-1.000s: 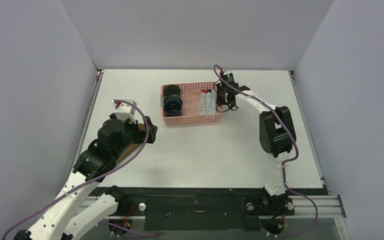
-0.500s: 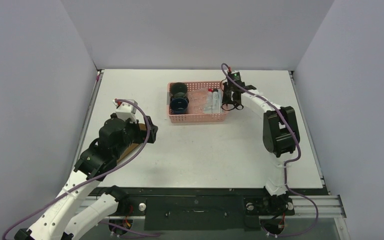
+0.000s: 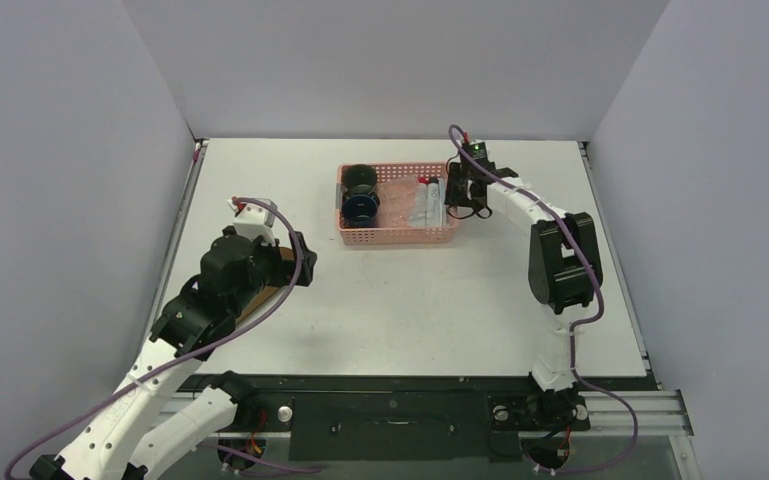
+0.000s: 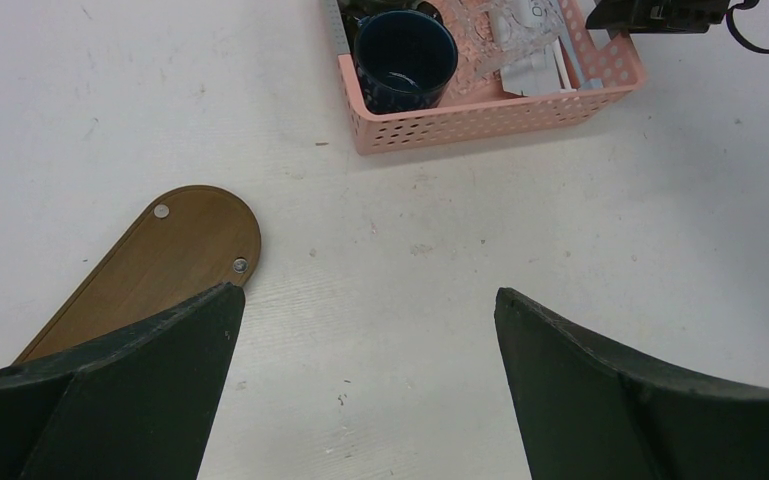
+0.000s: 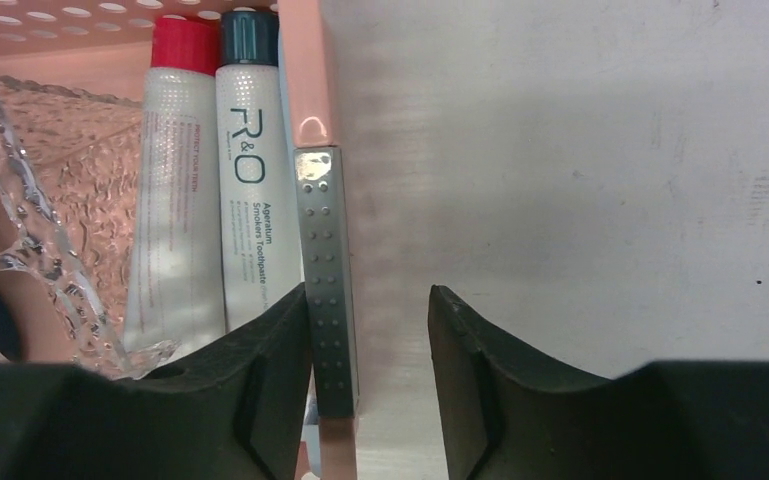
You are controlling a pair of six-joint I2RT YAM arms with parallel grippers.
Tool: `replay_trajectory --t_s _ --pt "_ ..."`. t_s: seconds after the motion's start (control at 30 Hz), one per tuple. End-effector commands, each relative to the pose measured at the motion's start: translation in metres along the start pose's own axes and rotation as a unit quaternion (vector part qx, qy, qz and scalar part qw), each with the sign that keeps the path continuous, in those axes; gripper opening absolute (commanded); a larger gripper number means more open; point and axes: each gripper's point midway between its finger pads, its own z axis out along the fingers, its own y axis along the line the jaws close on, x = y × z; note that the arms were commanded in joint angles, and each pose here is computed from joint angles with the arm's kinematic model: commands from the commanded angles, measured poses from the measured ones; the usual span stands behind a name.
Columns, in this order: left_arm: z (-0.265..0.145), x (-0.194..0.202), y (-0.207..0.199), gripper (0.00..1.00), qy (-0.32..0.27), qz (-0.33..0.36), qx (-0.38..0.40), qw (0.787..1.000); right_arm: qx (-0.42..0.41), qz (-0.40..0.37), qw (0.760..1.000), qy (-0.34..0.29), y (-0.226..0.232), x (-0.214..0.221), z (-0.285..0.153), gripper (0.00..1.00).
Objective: Prepare toiletry sets of a toothbrush and toothpaste on the tray
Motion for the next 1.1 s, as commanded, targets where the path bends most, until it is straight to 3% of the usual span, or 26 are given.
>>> replay_trajectory --t_s 0.0,0.33,0.67,0.9,1.07 --pt "0.001 -0.007 0.001 0.96 -0.013 -0.003 -0.005 1.0 0.007 0.001 0.999 -0.05 -0.003 -0.038 -0.025 0.45" --pt "0.001 -0.007 0.009 0.96 -0.017 -0.028 -0.032 0.999 0.021 -0.02 0.995 -0.092 0.003 -0.048 -0.08 0.49" --pt "0.009 0.013 0.037 0.96 -0.001 -0.107 -0.125 0.986 -0.015 -0.08 0.986 -0.148 0.057 -0.038 -0.157 0.49" --pt "0.028 0.036 0.059 0.96 0.03 -0.168 -0.182 0.968 -0.079 -0.107 0.978 -0.158 0.101 -0.006 -0.189 0.49" --pt "0.039 0.05 0.09 0.96 0.039 -0.23 -0.236 0.943 -0.116 -0.114 0.973 -0.162 0.121 0.016 -0.203 0.49"
